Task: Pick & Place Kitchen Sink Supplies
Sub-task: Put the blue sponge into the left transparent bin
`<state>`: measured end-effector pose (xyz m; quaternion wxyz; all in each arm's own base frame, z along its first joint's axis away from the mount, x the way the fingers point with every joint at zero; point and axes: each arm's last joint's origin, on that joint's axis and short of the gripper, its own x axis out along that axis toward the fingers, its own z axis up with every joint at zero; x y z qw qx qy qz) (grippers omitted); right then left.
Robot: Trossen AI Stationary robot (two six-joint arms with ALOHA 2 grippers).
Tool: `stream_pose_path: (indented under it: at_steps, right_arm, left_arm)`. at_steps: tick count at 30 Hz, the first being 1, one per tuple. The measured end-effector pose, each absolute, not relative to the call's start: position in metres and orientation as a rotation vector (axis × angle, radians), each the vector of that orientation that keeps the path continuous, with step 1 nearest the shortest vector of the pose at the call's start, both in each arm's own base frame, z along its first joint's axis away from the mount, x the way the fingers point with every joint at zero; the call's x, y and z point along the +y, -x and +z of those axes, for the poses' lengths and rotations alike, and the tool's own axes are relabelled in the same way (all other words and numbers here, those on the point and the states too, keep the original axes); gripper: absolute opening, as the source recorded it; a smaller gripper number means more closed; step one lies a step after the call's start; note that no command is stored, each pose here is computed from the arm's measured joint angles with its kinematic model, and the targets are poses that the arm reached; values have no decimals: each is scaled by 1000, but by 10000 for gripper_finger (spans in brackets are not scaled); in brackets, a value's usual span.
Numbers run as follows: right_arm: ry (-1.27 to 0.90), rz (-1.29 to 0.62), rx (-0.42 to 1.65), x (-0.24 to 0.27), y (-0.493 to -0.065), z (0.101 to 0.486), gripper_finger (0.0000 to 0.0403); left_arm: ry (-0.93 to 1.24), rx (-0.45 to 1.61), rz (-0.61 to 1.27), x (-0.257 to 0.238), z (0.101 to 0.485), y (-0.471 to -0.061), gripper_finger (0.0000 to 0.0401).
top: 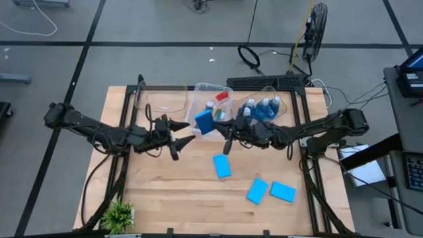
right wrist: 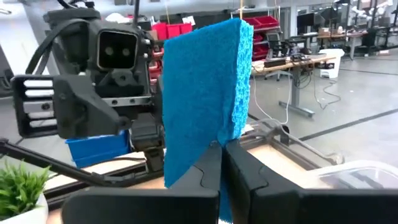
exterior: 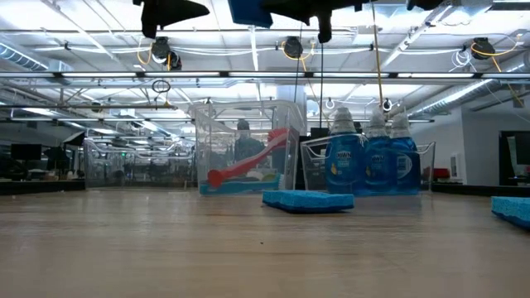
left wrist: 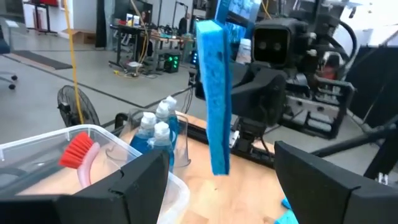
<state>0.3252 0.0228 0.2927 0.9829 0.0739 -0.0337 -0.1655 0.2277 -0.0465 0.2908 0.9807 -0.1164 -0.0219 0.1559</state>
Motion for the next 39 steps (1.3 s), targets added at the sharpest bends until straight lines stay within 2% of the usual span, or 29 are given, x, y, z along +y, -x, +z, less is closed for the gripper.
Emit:
stream_pose_path:
  at_steps: [17,26,29,32,39]
  right_arm:
    - [-157,-325,-60,26,-336,291,0]
    - [-166,-326,-38,26,-336,289,0]
    - [-165,-326,-35,26,-336,289,0]
    - [-165,-324,-37,26,-336,289,0]
    - [-165,-284,-32,26,-336,289,0]
  left_arm:
    - [301,-92,321,-31,287,-243,303]
    - [315,-133,280,-21,283,-255,292]
    - [320,-130,269,-19,282,-256,263]
    - [348,-131,261,-19,281,-257,212]
    - [366,-128,240,-20,281,-257,24]
